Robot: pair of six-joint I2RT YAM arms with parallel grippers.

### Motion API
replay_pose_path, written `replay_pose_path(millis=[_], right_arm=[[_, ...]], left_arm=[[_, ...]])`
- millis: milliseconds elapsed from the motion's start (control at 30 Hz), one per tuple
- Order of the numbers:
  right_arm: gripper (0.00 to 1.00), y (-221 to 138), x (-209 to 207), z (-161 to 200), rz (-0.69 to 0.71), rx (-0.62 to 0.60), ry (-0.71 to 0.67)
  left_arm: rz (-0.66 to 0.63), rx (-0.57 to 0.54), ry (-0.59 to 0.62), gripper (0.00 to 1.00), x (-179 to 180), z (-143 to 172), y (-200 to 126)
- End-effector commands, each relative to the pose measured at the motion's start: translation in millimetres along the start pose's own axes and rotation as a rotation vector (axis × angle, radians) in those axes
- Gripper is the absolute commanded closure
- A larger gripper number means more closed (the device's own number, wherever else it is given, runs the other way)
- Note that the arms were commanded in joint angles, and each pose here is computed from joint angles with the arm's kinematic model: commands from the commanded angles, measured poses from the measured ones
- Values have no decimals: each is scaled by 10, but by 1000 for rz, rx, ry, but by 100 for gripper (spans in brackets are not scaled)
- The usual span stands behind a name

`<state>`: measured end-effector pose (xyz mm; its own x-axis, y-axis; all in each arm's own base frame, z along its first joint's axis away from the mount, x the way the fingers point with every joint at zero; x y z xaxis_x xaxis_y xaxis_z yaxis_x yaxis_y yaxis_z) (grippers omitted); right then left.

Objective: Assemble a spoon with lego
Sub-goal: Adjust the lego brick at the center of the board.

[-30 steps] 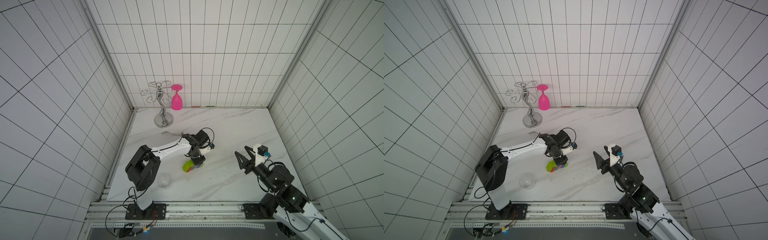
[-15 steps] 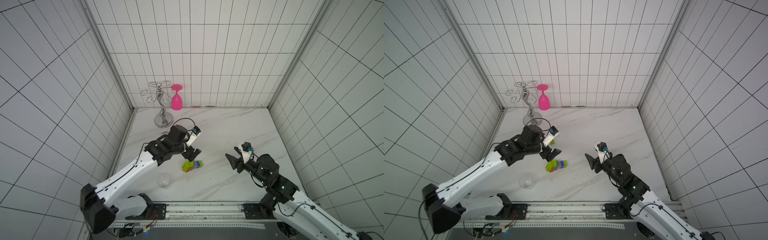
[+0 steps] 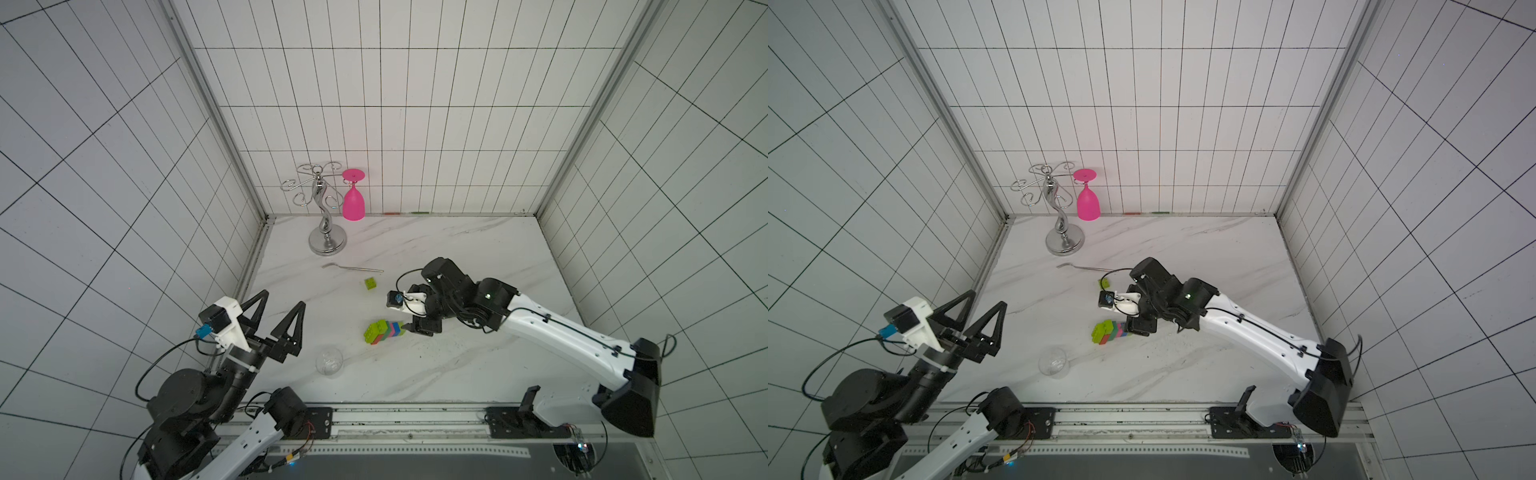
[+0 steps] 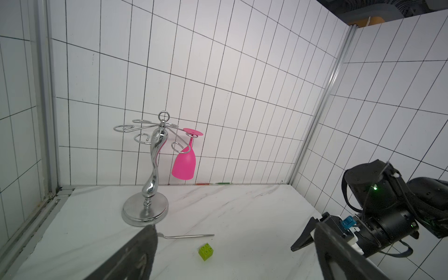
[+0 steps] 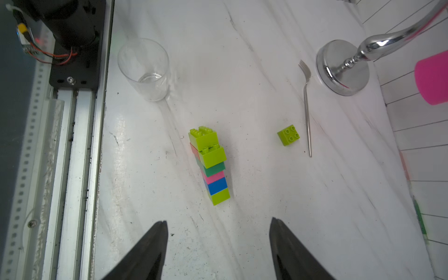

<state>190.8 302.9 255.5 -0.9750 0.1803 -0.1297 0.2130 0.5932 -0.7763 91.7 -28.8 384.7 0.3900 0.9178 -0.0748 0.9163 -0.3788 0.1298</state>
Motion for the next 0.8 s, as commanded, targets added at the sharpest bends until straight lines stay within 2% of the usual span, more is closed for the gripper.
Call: replay_pose_path(millis=[0,167,367,767], right_arm=[[30,87,123,109,-71,269,-169],[30,489,190,-203,-78,412,-277],[29,958,203,-477,-30,509,-347],[31,1431,180,-363,-1,693,-409]], left_arm=[[-33,57,-9,1,62,249,-55],[-22,70,14,1,89,356,-161],[-26,115,25,1,112,412,-221],[8,120,28,1,77,405,-242]])
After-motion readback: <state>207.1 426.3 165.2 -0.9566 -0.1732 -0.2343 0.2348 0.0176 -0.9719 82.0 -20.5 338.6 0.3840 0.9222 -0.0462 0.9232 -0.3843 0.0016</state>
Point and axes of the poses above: each gripper's point midway between its finger pads, its own y axis out along the fingers, its own x axis along the line the jaws close on, z = x × y, the point moved 5 cm from there along -y, back along the fingers, and after that the axes turned 13 degrees about y, right-handed, at the moved point
